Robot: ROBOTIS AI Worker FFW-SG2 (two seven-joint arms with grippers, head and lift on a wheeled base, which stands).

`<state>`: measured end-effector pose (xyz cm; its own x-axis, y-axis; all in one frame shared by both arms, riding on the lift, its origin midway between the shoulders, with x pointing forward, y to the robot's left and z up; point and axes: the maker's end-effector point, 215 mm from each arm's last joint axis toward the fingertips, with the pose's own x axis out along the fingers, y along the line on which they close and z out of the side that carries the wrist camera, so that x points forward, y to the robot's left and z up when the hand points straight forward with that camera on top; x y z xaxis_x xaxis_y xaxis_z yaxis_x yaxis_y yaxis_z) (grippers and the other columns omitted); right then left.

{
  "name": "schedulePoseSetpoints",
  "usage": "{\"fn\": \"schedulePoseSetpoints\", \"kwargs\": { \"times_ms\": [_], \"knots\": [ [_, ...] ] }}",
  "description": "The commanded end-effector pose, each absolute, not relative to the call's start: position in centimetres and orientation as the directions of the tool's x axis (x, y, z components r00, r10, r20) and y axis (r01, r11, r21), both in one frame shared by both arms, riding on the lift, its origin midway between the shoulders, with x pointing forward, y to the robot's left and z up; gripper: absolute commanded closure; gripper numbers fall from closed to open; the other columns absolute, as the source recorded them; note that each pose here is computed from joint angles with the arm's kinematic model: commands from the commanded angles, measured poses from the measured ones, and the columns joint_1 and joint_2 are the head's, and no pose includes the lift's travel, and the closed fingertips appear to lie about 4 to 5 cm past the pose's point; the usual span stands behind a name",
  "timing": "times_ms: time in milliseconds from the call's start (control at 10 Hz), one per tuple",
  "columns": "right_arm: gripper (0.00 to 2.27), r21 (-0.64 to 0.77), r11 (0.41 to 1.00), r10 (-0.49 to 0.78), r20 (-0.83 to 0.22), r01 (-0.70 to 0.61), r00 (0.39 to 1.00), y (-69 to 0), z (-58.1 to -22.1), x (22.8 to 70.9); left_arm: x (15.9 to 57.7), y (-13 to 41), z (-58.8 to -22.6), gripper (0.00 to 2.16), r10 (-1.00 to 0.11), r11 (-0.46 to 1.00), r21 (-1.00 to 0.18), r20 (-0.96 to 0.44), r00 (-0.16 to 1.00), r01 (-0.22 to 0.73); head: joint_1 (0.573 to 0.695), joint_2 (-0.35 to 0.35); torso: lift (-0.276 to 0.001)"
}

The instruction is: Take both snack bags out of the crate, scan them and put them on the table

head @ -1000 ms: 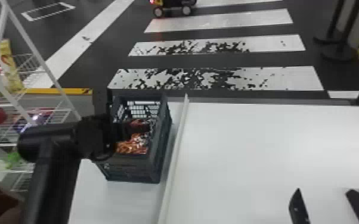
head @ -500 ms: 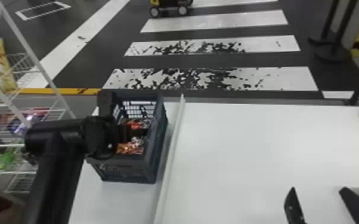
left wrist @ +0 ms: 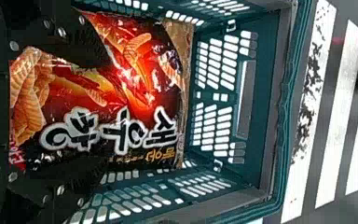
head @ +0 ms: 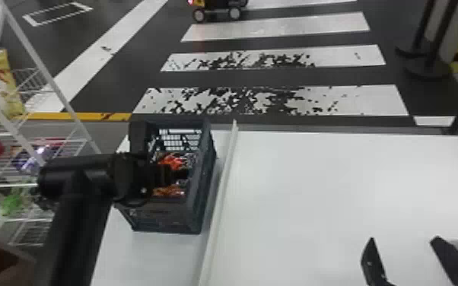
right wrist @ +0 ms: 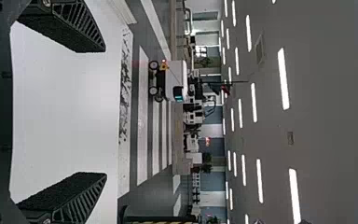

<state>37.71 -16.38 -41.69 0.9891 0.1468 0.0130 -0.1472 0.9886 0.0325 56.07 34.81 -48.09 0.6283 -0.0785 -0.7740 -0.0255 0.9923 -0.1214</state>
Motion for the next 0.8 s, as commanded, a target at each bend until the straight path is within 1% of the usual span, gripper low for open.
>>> {"fn": "schedulePoseSetpoints", "kwargs": {
  "times_ms": [0,100,200,300,400,700],
  "knots": [
    [0.03,0.031,0.988,0.153,0.007,-0.153,0.988,-16.2,-41.9,37.8,55.9,34.8,-48.4,0.81,-0.096,0.992,-0.129,-0.778,0.62,-0.009,0.695,0.218,-0.094],
    [0.03,0.035,0.987,0.155,0.002,-0.155,0.988,-16.1,-42.1,37.8,55.6,34.8,-49.0,1.33,-0.101,0.991,-0.135,-0.788,0.608,-0.011,0.695,0.214,-0.094],
    [0.03,0.036,0.987,0.155,0.001,-0.155,0.988,-16.2,-42.2,37.8,55.3,34.7,-49.6,2.07,-0.082,0.992,-0.123,-0.797,0.599,-0.028,0.695,0.217,-0.094],
    [0.03,0.038,0.988,0.152,0.0,-0.152,0.988,-16.3,-42.2,37.8,54.9,35.0,-49.8,2.14,-0.066,0.994,-0.106,-0.806,0.588,-0.034,0.695,0.218,-0.094],
    [0.03,0.038,0.988,0.152,-0.003,-0.152,0.988,-16.3,-42.4,37.8,53.9,35.4,-50.3,2.14,-0.067,0.992,-0.114,-0.819,0.57,-0.047,0.695,0.221,-0.094],
    [0.03,0.038,0.988,0.151,-0.007,-0.151,0.989,-16.3,-42.6,37.7,53.9,36.3,-46.3,2.14,-0.048,0.994,-0.101,-0.784,0.619,-0.051,0.695,0.234,-0.094]
  ]
}}
